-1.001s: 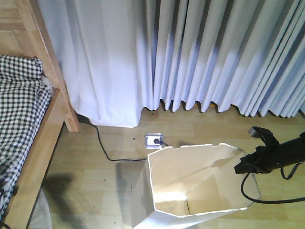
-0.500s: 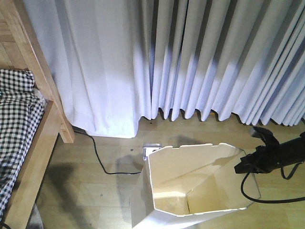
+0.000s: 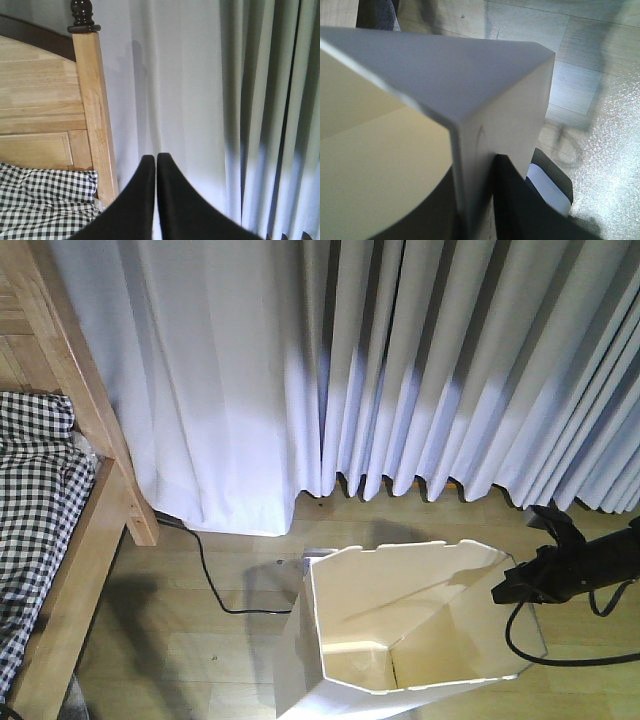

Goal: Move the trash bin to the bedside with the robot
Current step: 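Drive closer to the bed head near the curtains, carrying the bin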

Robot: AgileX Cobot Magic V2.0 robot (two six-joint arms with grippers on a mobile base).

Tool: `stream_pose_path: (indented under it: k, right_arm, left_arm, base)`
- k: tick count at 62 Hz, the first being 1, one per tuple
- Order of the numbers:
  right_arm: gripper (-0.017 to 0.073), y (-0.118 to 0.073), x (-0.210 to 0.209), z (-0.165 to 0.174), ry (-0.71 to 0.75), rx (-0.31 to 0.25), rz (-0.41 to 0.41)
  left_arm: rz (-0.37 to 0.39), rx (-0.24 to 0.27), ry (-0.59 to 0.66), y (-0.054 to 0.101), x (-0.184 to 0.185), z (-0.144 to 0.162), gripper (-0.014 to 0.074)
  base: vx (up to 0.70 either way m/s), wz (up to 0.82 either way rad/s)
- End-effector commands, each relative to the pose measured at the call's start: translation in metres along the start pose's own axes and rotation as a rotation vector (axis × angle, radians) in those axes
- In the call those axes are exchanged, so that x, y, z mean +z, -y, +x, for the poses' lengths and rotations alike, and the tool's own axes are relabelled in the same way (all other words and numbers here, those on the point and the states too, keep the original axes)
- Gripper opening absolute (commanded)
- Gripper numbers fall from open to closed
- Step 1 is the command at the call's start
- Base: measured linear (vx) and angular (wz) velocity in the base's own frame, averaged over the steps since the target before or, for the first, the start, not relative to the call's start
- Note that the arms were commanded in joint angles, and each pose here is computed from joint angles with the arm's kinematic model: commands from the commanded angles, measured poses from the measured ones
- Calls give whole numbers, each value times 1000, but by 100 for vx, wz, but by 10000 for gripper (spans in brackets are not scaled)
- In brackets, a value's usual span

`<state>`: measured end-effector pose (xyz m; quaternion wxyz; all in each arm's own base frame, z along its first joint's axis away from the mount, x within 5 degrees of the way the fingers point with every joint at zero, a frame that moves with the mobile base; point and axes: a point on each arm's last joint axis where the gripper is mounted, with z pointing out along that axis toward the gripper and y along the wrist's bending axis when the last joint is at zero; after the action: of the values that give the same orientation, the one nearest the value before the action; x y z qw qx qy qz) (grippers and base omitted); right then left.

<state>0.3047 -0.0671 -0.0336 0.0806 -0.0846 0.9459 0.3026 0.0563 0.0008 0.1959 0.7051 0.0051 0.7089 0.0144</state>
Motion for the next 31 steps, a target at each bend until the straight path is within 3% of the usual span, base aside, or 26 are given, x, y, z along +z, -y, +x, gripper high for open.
stream_pose_path:
  k: [1,24,31]
  right_arm:
    - [-4,-29,-23,-18,84,-1,-211]
    - [-4,-29,-23,-18,85,-1,-211]
    - [-4,-28,-22,-21,115,26,-207]
  left_arm:
    - [7,-23,69,0,0,-3,-6]
    - [7,-23,69,0,0,-3,-6]
    - [7,-23,69,0,0,-3,-6]
  base:
    - [0,0]
    - [0,0]
    - [0,0]
